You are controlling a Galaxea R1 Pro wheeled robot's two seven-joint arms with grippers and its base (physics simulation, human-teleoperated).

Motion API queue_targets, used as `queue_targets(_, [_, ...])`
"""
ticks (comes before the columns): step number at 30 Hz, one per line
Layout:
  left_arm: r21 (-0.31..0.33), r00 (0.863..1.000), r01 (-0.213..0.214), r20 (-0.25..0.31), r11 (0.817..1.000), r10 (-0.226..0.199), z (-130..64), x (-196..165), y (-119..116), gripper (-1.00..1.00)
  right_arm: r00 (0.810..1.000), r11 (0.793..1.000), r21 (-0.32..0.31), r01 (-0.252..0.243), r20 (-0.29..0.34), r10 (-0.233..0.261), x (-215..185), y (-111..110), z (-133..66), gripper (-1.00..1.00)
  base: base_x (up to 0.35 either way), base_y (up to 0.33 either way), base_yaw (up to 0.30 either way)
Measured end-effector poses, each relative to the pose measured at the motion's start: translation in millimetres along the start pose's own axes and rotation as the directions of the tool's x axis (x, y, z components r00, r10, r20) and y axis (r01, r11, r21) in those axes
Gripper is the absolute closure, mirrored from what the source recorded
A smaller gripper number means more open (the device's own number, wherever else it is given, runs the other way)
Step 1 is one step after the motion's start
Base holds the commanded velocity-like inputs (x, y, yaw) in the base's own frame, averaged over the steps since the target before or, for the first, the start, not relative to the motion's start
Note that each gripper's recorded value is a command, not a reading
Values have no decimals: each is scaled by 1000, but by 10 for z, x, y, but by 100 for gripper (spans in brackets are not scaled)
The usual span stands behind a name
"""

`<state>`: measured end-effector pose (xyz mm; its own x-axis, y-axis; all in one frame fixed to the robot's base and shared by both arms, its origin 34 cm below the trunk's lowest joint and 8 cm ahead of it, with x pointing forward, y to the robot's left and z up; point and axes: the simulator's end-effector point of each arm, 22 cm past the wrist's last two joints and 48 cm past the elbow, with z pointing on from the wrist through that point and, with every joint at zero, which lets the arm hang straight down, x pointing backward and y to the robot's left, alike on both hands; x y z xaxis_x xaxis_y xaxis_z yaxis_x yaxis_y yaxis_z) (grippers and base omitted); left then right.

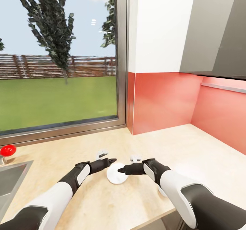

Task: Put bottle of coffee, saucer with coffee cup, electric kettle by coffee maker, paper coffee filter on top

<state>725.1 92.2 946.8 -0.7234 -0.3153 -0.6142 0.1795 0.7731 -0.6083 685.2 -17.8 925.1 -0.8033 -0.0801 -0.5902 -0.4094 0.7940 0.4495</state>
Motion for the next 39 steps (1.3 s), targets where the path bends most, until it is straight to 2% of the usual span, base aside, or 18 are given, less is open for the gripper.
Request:
queue_targets(12, [-4, 999, 38, -30, 999, -38, 26, 244, 45, -100, 1000, 1000, 0, -1, 0, 1, 14, 2, 2, -100, 10, 0, 0])
queue_targets(16, [30, 993, 116, -14, 993, -116, 44, 286, -31, -100, 1000, 1000, -2, -1, -1, 1, 23, 4, 4, -100, 0, 0, 0])
queue_targets(18, [34, 990, 137, -16, 990, -137, 49, 316, -33, -100, 1000, 1000, -2, -1, -2, 1, 25, 2, 5, -100, 0, 0, 0])
queue_targets(26, [37, 990, 140, -17, 990, -139, 47, 321, -44, -100, 1000, 1000, -11, -18, 6, 18, 54, 17, 16, -100, 0, 0, 0])
queue_targets(39, [70, 992, 129, -27, 989, -127, 47, 324, -134, -100, 1000, 1000, -10, -9, 6, 10, 57, 19, 18, -100, 0, 0, 0])
